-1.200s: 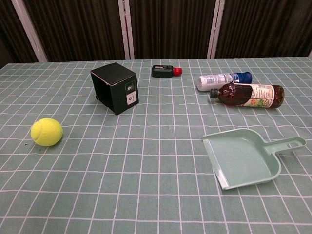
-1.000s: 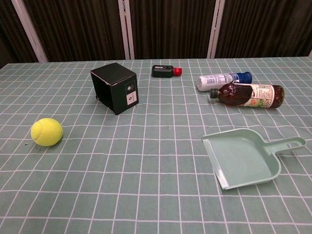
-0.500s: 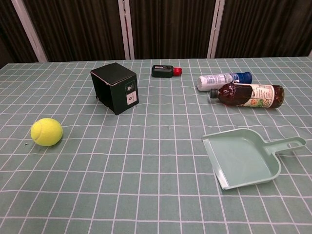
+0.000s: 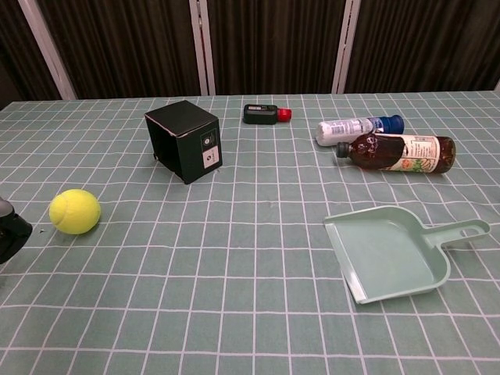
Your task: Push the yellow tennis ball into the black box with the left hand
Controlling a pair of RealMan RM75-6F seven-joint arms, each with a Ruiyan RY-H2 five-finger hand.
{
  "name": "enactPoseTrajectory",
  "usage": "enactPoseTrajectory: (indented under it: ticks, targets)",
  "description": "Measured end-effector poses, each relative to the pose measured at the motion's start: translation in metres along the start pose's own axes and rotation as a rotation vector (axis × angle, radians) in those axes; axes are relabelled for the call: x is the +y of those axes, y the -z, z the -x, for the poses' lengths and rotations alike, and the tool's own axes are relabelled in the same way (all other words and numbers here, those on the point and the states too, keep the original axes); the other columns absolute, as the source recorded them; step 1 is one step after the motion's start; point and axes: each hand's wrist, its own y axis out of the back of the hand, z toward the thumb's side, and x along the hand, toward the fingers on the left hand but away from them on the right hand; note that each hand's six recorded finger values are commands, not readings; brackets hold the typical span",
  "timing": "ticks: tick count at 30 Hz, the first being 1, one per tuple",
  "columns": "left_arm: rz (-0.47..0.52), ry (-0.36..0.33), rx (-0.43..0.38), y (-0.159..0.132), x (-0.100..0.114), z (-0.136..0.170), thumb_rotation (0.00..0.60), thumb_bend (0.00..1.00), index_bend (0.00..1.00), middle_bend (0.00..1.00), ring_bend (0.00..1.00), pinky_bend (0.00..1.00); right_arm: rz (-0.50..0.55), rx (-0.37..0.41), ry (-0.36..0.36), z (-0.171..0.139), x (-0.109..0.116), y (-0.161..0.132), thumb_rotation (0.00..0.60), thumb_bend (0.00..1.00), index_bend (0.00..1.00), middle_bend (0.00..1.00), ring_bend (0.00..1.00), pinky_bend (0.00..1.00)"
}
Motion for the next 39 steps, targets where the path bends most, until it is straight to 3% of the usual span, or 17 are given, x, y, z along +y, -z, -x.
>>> enactPoseTrajectory:
  ticks: [9, 39]
  targets:
    - [-0.004, 0.004, -0.031, -0.013, -0.005, -0.015, 0.6, 0.67, 0.6, 0.69, 0.45, 0.74, 0.008, 0.001, 0.01, -0.002, 0.003, 0.001, 0.6, 0.26, 0.0, 0.0, 0.0, 0.0]
    - [0.038, -0.034, 0.024, -0.021, 0.01, -0.075, 0.6, 0.65, 0.55, 0.64, 0.43, 0.73, 0.026, -0.009, 0.025, 0.003, 0.007, 0.007, 0.6, 0.26, 0.0, 0.0, 0.0, 0.0]
